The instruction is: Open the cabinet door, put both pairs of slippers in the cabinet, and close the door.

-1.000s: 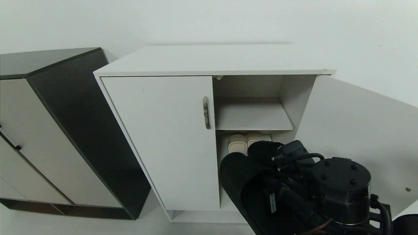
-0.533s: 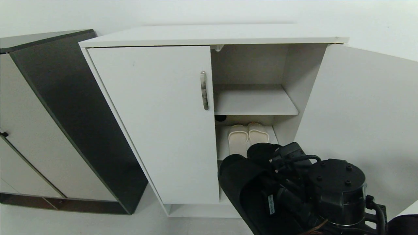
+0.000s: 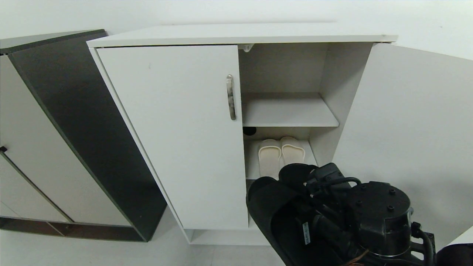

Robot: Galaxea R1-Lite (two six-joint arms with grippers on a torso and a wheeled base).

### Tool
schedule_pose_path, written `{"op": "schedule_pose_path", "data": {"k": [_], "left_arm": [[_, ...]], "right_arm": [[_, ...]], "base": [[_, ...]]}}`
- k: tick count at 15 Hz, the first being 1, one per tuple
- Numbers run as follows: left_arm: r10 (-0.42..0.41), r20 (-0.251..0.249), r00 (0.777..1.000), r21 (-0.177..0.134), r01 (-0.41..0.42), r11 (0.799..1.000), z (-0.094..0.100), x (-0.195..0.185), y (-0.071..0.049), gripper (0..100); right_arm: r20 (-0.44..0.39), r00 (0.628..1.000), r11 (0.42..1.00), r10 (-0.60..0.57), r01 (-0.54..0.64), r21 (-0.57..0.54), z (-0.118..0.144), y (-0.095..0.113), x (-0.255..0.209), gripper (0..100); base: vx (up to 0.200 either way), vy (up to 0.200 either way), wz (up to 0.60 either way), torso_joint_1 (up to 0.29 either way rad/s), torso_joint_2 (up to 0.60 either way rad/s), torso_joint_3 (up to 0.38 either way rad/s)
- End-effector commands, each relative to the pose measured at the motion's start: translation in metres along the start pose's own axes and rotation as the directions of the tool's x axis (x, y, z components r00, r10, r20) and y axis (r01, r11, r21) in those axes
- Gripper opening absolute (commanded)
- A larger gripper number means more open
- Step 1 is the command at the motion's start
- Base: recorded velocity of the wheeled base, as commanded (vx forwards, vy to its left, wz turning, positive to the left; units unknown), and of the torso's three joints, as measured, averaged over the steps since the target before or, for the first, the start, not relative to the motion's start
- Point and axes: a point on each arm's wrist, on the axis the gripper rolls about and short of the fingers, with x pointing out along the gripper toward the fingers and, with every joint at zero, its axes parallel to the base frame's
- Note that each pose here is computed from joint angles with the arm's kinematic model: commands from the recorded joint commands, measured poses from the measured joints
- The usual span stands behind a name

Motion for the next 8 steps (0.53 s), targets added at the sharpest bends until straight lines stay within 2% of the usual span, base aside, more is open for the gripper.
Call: {"op": "schedule_pose_path", "data": {"k": [1, 8], "left_arm": [[0.000, -0.001, 1.000, 0.000, 0.000, 1.000, 0.000, 0.000, 0.000, 0], [0.000, -0.001, 1.000, 0.000, 0.000, 1.000, 0.000, 0.000, 0.000, 0]], "right_arm": [[0.006, 1.000, 1.000, 0.007, -0.007, 0.003, -0.002, 0.001, 0.000, 0], [0.008, 1.000, 1.000, 0.021, -0.021, -0.014, -0.013, 0.005, 0.010, 0]], "base": [[0.000, 0.000, 0.00, 0.000, 0.00, 0.000], [0.000, 0.000, 0.00, 0.000, 0.00, 0.000]]}}
